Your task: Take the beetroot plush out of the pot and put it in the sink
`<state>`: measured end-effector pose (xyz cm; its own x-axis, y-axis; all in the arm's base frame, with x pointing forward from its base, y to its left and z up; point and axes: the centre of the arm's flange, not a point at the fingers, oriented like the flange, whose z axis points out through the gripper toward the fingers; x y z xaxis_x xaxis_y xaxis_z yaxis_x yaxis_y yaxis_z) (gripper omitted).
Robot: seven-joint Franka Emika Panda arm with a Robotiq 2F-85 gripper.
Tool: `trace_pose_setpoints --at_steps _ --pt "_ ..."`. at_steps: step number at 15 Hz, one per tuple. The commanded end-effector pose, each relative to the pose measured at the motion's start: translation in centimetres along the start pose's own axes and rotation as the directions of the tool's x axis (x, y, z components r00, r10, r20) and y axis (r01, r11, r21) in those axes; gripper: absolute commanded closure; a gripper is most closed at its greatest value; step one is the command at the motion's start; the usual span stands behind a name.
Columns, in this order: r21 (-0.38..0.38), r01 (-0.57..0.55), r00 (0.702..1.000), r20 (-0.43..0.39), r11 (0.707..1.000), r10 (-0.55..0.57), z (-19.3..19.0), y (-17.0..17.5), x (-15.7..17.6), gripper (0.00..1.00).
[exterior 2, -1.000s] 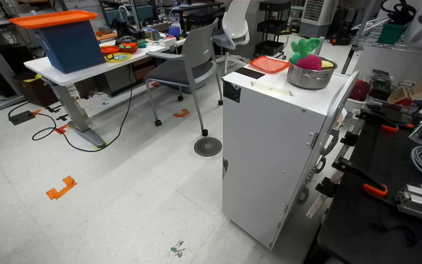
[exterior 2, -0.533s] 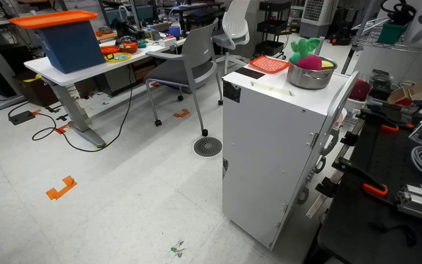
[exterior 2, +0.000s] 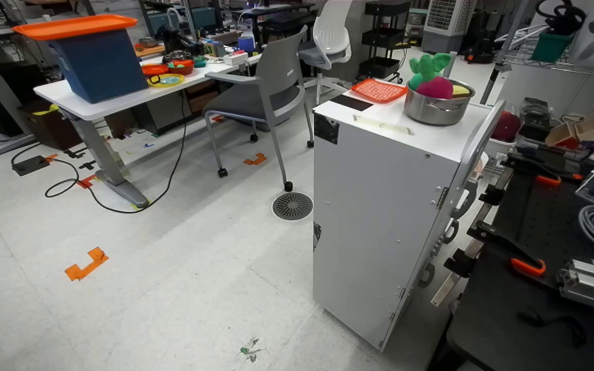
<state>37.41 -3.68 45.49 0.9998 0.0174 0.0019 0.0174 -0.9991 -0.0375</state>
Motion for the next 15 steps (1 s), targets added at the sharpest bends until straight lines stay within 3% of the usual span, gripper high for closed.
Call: trace_pose_setpoints --at_steps 1,8,11,12,15 --pt "-0.010 -0.075 0.996 0.046 0.997 0.075 1.2 1.6 4.9 0.00" --pt "-0.043 -0.119 0.993 -0.033 0.992 0.118 5.4 1.3 9.0 0.00" --pt "0.044 -0.080 0.995 -0.049 0.996 0.082 4.9 0.1 8.8 0.00" --pt "0.002 -0.102 0.994 -0.024 0.995 0.102 5.9 0.7 8.6 0.00" --pt "0.024 -0.091 0.995 -0.032 0.996 0.092 5.5 0.0 8.7 0.00"
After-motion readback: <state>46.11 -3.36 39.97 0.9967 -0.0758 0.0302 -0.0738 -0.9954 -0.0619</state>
